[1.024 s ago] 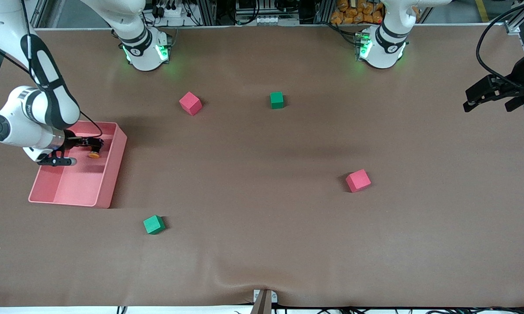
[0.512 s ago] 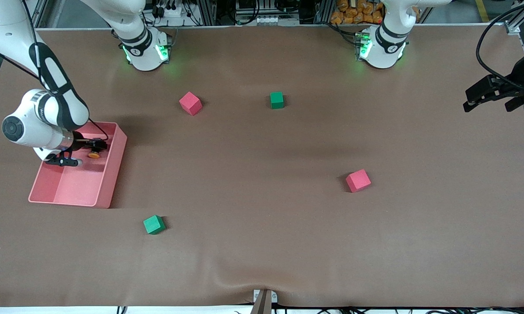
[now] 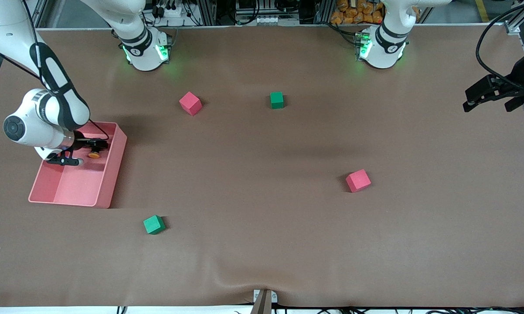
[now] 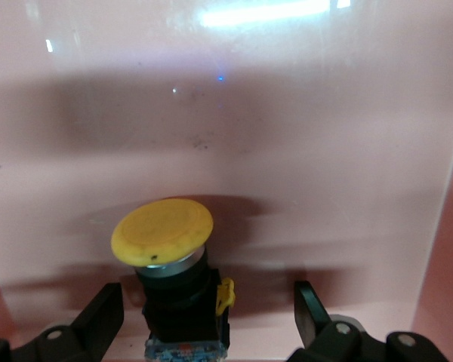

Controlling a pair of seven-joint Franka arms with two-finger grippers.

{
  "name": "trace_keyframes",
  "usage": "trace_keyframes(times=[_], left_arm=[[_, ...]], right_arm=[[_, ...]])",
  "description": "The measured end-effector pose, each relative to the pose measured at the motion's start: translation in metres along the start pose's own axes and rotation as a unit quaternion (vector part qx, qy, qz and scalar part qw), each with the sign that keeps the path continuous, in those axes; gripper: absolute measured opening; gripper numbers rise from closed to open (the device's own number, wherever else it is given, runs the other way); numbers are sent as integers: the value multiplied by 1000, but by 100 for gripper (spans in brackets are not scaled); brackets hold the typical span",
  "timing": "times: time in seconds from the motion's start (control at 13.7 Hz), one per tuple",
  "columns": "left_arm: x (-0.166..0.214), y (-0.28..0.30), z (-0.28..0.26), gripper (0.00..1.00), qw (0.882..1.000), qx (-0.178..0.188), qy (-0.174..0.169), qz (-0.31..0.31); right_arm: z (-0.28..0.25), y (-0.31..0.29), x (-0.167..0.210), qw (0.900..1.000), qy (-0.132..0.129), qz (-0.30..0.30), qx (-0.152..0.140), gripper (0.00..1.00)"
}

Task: Place and upright button with both arms
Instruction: 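Lower the right gripper around the button body and close it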

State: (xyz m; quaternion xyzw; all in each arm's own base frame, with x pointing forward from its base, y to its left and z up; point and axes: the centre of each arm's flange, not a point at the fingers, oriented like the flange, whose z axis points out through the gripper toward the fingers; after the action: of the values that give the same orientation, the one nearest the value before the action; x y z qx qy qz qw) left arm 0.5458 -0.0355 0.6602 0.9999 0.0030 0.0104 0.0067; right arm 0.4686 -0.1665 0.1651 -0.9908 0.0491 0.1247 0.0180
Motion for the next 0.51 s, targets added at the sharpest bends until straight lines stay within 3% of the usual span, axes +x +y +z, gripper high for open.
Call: trace_keyframes(times=[0.22,0.51], left_arm=[[0,0,0,100,1000,0,0,0],[0,0,0,100,1000,0,0,0]], right_arm=[[0,0,0,1000,0,0,0,96],[-7,7,-1,1000,6,6,-1,53]])
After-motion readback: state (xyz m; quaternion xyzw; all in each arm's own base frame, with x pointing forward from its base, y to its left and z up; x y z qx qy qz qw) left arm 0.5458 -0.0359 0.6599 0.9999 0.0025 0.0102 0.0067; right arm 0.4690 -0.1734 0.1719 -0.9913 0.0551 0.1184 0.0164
